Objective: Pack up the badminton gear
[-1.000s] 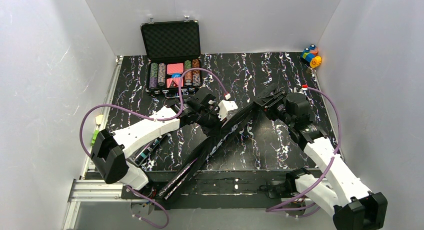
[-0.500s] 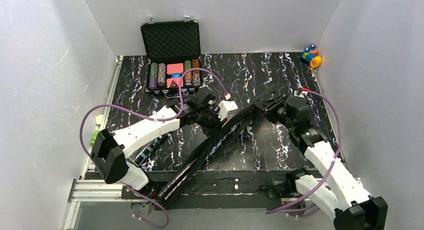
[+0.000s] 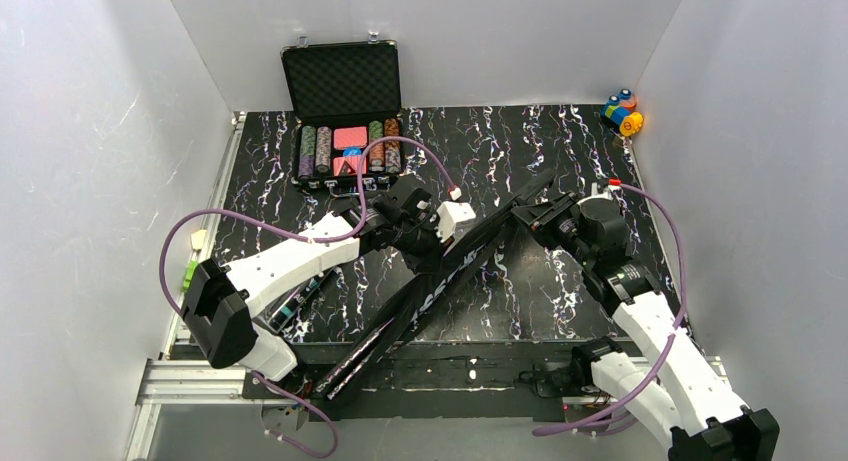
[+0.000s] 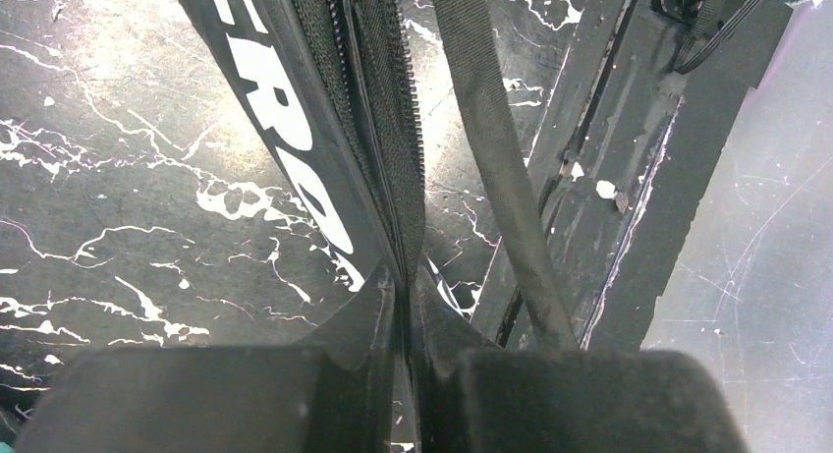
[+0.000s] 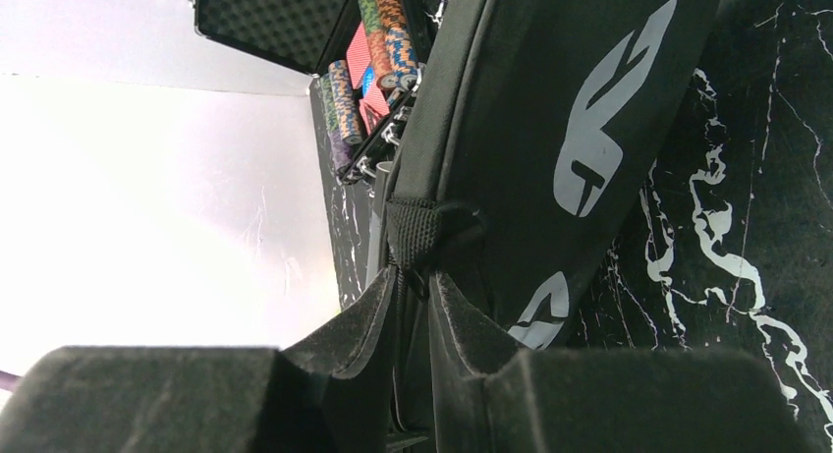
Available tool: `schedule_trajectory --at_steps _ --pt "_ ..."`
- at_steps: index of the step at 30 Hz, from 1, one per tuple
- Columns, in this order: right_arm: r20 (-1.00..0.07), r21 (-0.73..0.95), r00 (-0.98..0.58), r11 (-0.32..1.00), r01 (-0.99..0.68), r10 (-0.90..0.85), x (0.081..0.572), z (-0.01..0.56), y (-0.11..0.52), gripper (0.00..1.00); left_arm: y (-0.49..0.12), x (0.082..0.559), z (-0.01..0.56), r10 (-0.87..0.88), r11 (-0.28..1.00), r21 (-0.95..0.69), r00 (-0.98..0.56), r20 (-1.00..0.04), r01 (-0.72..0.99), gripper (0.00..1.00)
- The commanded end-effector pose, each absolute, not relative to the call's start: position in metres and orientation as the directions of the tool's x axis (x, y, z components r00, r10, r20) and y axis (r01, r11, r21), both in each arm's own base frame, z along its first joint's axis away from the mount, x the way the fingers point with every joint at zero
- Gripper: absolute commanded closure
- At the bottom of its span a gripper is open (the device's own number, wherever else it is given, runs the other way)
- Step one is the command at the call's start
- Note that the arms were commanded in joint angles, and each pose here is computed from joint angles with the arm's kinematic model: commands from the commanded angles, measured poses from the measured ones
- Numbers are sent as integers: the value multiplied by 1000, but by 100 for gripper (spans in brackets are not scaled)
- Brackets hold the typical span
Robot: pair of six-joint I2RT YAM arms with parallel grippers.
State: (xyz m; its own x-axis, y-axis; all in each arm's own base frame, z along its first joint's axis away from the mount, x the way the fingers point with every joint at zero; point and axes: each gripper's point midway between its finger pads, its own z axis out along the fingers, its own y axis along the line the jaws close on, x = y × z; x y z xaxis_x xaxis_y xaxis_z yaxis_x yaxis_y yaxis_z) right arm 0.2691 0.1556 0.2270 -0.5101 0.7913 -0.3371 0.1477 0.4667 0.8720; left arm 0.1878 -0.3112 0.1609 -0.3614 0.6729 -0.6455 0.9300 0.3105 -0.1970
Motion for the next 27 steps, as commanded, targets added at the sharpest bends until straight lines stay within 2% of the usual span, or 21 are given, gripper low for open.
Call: schedule_trajectory --at_steps 1,4,8,10,21,27 --pt "-354 885 -503 456 93 789 266 242 156 75 -317 192 198 608 287 -169 -316 -728 943 100" --pt "-354 885 -509 457 89 785 265 242 156 78 -317 191 198 609 286 -169 -315 -728 943 100" --pt "-357 883 -507 460 90 785 264 242 155 95 -316 191 197 609 287 -169 -315 -728 943 100" --pt "-359 882 -504 463 94 786 264 242 154 99 -316 191 198 609 286 -169 -315 -728 943 100" --pt "-370 871 -495 479 109 786 261 238 149 99 -315 192 198 608 289 -164 -314 -729 943 100" --pt "-317 888 -588 451 93 744 252 230 169 99 -317 193 199 606 289 -166 -315 -730 943 100"
